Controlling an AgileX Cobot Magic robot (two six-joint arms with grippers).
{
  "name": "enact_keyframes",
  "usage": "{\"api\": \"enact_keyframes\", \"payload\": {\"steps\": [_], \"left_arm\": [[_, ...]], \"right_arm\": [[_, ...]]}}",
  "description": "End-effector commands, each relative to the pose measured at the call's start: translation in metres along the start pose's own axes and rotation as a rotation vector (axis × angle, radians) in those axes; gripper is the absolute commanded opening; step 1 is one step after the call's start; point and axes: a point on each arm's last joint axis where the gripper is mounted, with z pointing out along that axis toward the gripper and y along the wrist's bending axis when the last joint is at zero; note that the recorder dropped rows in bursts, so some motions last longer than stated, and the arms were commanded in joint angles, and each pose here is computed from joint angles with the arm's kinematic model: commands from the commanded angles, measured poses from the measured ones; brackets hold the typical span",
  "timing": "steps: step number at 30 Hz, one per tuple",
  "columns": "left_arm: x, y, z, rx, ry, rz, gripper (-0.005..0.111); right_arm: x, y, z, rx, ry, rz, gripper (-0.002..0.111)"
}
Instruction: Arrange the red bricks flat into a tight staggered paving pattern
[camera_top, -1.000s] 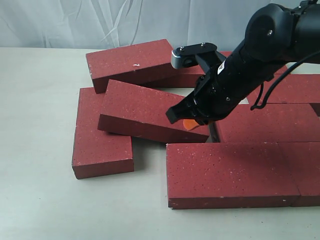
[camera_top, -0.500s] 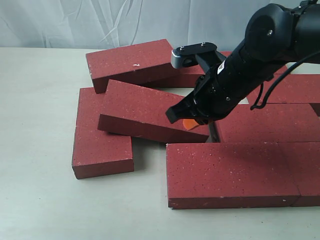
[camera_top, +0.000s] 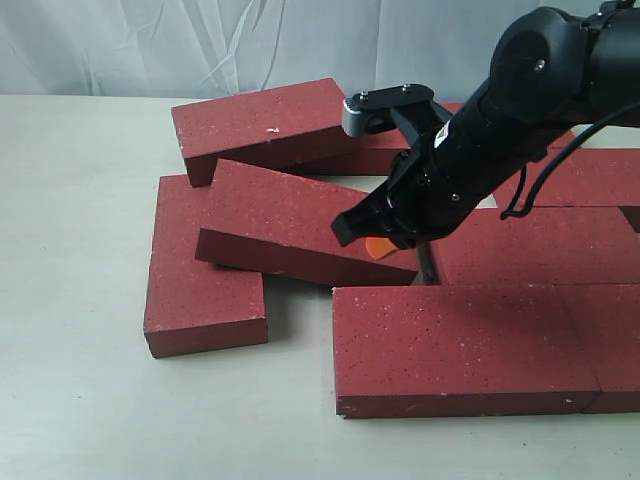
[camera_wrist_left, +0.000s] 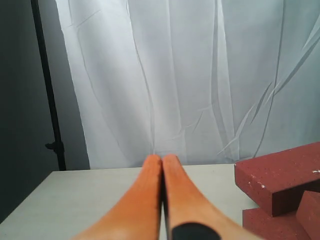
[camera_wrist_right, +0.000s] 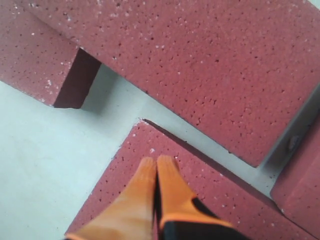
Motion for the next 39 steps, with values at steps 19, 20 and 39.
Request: {"api": "enact_keyframes", "payload": {"steps": [19,20,39], "left_arm": [[0.009,-0.002,0.089,0.041,0.929,-0.025,0.000],[0.013,-0.003,0.099,0.049,0.967,-0.033,0.000],[0.053,-0.071,0.164,0.418,1.200,0.018,0.000]], "right_arm": [[-0.002,0.002,-0.001,-0.019,-0.008,0.011,-0.001],[-0.001,0.003,-0.001,-0.019,-0.007,0.011,-0.001],[-0.002,0.002,-0.001,-0.019,-0.008,0.011,-0.001]]}}
